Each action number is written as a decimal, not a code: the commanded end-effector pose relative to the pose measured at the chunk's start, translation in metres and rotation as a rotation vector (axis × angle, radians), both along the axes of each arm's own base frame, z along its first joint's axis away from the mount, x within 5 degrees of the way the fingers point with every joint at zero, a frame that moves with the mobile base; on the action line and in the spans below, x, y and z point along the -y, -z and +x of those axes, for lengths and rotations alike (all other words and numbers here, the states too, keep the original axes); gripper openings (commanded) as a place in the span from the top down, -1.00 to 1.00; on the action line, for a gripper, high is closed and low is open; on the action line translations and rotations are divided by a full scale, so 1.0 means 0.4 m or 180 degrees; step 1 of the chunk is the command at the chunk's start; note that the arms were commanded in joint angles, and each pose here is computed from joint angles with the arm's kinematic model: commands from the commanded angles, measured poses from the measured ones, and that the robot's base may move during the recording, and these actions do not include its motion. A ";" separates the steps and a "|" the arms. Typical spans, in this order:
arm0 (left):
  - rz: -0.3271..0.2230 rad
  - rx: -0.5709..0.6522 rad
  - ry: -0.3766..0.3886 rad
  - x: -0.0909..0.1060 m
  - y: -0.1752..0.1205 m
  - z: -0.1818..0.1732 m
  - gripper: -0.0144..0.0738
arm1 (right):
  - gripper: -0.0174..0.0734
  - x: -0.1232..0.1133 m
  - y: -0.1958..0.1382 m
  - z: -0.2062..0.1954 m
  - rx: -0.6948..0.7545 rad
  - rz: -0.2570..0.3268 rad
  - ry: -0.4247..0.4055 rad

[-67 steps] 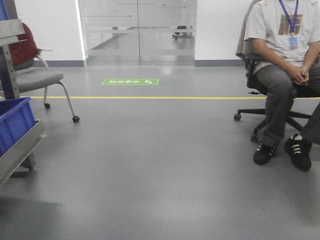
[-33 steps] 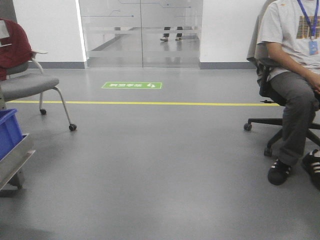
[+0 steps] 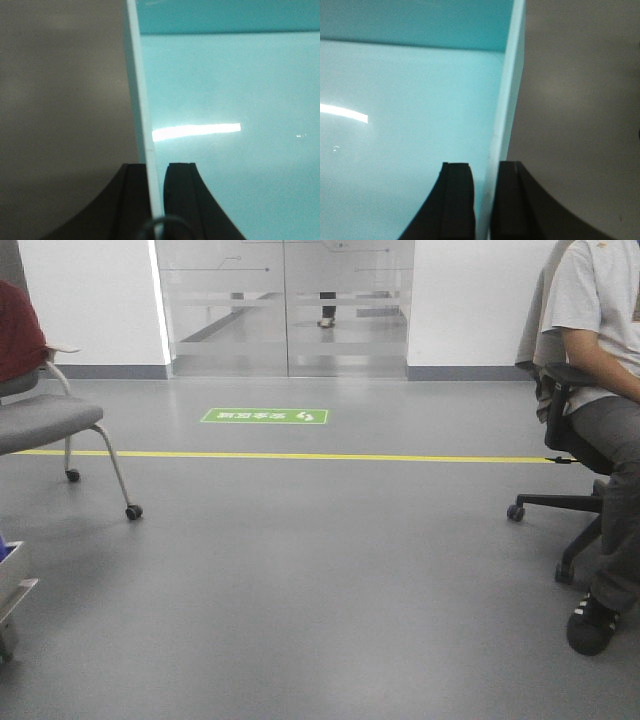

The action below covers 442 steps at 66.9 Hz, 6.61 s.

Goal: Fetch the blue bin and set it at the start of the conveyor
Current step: 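Hold the teal bin with both grippers while driving to the conveyor, then carry the teal bin over the grey conveyor belt, then lower the teal bin onto the belt and open both grippers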

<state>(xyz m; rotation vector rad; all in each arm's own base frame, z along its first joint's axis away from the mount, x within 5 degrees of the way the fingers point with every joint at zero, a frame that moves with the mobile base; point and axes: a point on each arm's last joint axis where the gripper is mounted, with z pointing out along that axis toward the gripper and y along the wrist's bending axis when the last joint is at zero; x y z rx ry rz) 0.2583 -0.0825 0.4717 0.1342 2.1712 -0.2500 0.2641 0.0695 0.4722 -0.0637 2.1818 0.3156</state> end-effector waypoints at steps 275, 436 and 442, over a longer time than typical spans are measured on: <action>0.0131 0.0308 -0.0066 -0.016 -0.026 0.000 0.92 | 0.95 0.019 -0.028 -0.009 0.0267 -0.0160 0.0061; 0.0349 -0.0665 0.0063 0.021 0.456 0.085 -0.54 | -0.58 -0.014 0.466 0.140 -0.1041 -0.0485 0.0025; 0.0393 -0.0556 0.0057 0.013 0.401 0.073 -0.38 | -0.50 -0.005 0.422 0.120 -0.0840 -0.0511 0.0032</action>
